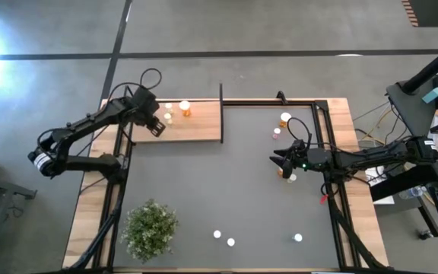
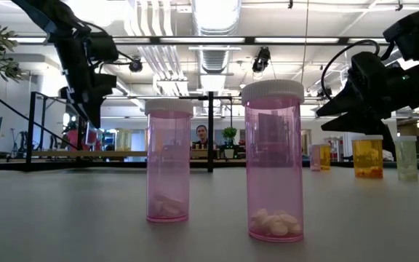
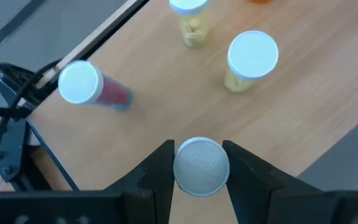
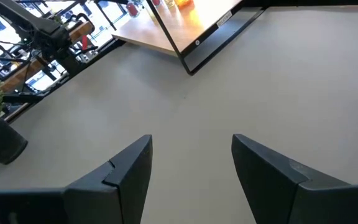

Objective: Pick and place medicine bottles onto shelf by color
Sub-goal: Put the top blue pill bottle on the shelf

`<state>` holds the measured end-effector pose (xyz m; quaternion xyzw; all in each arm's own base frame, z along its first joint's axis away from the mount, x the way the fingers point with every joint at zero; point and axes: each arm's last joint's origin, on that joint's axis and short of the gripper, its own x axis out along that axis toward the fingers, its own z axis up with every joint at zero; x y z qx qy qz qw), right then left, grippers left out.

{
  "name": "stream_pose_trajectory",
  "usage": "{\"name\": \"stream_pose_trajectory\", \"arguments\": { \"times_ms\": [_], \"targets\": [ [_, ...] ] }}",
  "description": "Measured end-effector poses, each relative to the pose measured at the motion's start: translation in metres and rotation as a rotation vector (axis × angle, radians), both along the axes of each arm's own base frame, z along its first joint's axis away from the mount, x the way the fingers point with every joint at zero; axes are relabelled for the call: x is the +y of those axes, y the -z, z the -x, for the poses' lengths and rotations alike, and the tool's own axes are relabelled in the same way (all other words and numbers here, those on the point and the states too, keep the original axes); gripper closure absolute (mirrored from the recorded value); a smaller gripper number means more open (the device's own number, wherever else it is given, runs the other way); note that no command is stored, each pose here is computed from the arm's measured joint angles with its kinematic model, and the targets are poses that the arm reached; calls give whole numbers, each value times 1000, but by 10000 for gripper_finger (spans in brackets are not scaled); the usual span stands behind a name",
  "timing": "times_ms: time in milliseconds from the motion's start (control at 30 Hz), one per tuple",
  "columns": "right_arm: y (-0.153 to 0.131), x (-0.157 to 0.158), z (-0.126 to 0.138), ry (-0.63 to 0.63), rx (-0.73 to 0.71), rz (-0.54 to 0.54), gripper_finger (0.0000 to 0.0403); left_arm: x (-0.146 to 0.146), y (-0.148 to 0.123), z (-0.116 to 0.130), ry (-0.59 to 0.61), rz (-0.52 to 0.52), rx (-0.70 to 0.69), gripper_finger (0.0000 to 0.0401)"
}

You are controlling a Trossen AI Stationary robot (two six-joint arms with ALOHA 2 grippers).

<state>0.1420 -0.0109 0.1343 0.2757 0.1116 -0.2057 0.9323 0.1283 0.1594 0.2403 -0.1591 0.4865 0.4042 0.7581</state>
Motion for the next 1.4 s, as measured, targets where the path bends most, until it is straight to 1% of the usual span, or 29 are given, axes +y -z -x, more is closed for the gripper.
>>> {"name": "stream_pose_trajectory", "arguments": {
  "times_ms": [200, 400, 600, 767, 1033, 1400],
  "targets": [
    [0, 0, 0, 0, 0, 0, 193, 4, 1, -2, 112, -60, 36, 294],
    [0, 0, 0, 0, 0, 0, 193, 10, 7, -2, 199, -42, 72, 294],
    [0, 0, 0, 0, 0, 0, 193, 19, 14, -1, 192, -4, 56, 294],
    [0, 0, 0, 0, 0, 0, 193, 24, 15, -1, 201, -12, 54, 294],
    [0, 0, 0, 0, -1, 0, 193, 27, 14, 6, 171, -17, 61, 294],
    [0, 0, 0, 0, -1, 0, 193, 28, 14, 8, 169, -19, 69, 294]
  ]
}}
